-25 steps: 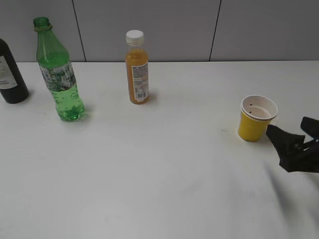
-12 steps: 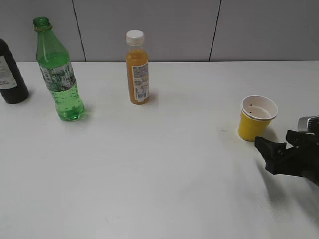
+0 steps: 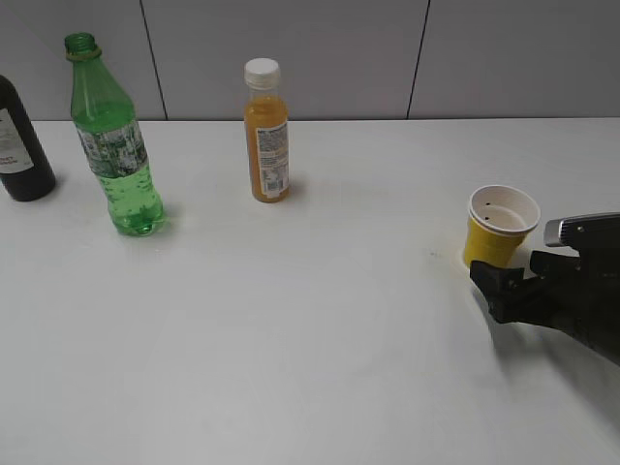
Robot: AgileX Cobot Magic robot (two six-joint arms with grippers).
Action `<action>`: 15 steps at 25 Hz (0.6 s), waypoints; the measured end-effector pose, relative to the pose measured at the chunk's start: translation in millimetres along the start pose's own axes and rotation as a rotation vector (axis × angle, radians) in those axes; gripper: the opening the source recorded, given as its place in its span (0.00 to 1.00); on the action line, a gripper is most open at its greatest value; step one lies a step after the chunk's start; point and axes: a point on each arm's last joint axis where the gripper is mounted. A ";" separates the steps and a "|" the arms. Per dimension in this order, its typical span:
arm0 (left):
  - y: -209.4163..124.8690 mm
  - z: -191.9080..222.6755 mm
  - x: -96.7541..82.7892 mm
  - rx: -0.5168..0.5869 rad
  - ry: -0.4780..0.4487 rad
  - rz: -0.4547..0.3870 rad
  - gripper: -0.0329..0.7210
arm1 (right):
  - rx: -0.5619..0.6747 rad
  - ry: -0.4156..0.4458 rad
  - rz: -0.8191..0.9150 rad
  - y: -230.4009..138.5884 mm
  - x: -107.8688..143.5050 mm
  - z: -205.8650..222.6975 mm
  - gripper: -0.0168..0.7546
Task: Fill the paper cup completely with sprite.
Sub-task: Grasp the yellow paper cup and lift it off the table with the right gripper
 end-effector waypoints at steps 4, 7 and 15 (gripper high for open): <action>0.0 0.0 0.0 0.000 0.000 0.000 0.78 | -0.015 -0.003 -0.003 0.5 -2.6 14.5 0.92; 0.0 0.0 0.0 0.000 0.000 0.000 0.78 | -0.024 -0.007 -0.004 0.8 -4.3 23.0 0.92; 0.0 0.0 0.0 0.000 0.000 0.000 0.78 | -0.062 -0.012 -0.011 2.2 -8.8 49.4 0.92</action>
Point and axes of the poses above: a point on each arm's last joint axis where the gripper is mounted, z pointing out along that axis toward the gripper, x along the wrist's bending axis when the last joint is at zero, y = z × x, and after that the axes turned 15 degrees about -z, right-handed
